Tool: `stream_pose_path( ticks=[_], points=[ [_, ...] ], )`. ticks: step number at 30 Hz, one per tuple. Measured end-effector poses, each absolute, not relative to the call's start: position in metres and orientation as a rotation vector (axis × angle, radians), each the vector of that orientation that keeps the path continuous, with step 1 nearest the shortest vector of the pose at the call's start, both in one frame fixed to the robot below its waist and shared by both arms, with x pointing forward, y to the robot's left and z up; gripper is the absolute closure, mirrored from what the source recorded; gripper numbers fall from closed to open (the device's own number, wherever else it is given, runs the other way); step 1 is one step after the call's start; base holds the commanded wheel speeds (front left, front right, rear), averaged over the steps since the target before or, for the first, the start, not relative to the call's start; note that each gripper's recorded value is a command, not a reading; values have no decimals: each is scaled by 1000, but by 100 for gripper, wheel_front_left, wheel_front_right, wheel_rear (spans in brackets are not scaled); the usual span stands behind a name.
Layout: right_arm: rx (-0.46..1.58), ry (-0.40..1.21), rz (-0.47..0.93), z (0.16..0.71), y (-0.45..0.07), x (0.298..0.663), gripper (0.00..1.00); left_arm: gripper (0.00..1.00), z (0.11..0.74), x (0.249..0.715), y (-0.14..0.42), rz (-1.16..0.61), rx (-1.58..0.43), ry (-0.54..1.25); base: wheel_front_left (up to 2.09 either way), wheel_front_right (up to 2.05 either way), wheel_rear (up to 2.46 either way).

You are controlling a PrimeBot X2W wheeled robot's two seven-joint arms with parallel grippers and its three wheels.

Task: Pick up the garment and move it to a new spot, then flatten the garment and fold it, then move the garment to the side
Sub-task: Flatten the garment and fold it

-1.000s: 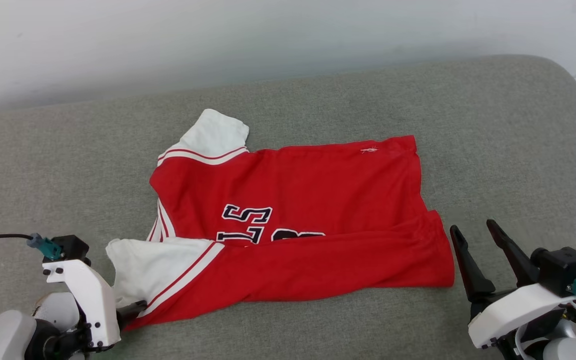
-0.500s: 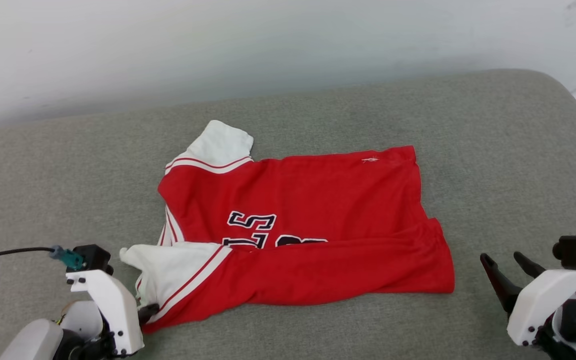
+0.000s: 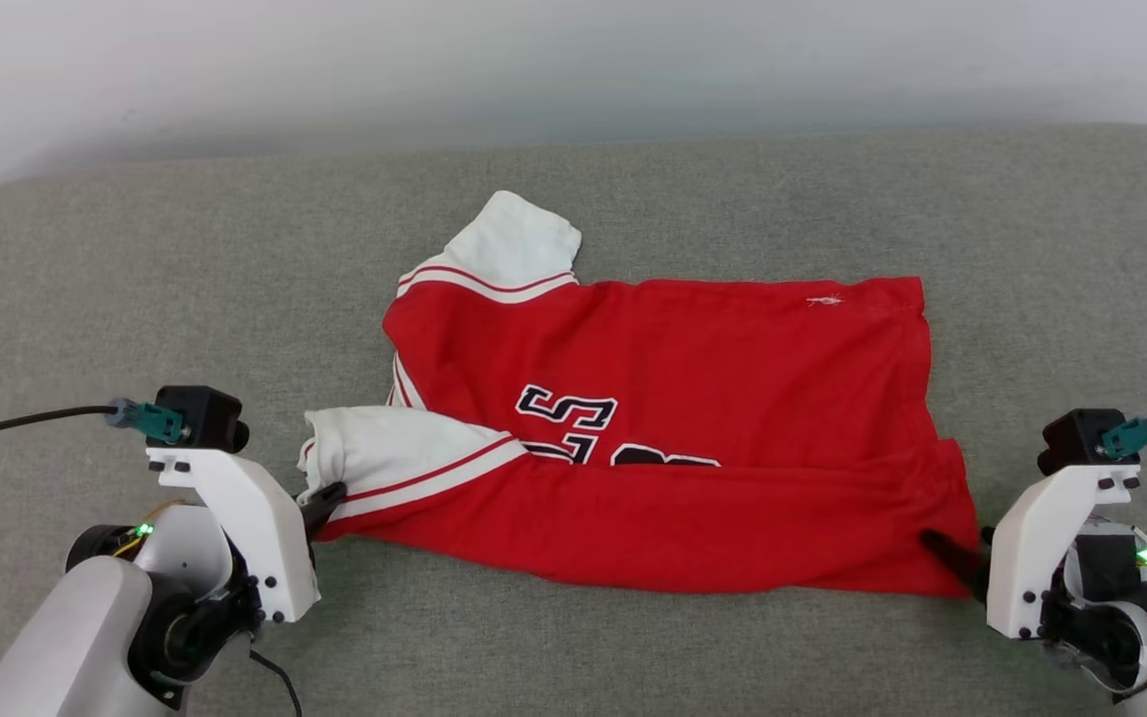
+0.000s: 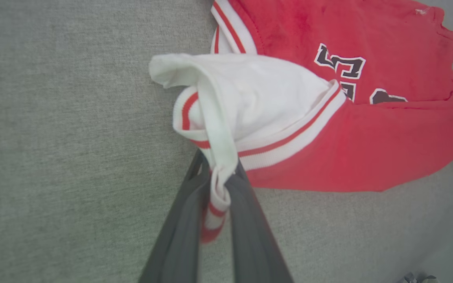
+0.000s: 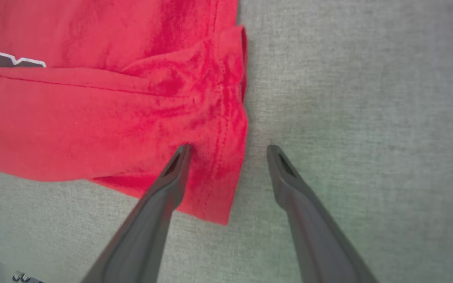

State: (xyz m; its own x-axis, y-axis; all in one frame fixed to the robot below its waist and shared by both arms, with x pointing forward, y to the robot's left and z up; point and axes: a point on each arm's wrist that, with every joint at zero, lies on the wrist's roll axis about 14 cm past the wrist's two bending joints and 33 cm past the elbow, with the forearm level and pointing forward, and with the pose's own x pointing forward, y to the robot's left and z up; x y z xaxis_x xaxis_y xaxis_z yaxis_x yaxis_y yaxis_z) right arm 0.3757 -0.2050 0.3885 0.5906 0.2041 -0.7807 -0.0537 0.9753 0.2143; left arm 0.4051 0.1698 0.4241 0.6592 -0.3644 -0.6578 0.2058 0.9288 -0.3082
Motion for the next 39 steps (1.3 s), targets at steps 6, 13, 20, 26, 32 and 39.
stream_pose_path(
  ticks=[6,13,20,26,32,39],
  points=[
    [205,1020,180,365,-190,380,0,100,416,405,171,-319,-225,800,0,0,0],
    [221,1032,206,364,-182,383,100,100,413,405,171,-312,-233,802,0,0,0],
    [186,976,229,381,-182,379,100,100,419,394,170,-296,-259,770,0,0,0],
    [156,918,274,401,-174,368,100,100,426,375,172,-266,-285,751,0,0,0],
    [114,847,320,423,-169,355,100,100,438,351,181,-231,-291,715,0,0,0],
    [119,848,328,424,-170,338,100,100,433,318,191,-181,-329,739,0,0,0]
  ],
)
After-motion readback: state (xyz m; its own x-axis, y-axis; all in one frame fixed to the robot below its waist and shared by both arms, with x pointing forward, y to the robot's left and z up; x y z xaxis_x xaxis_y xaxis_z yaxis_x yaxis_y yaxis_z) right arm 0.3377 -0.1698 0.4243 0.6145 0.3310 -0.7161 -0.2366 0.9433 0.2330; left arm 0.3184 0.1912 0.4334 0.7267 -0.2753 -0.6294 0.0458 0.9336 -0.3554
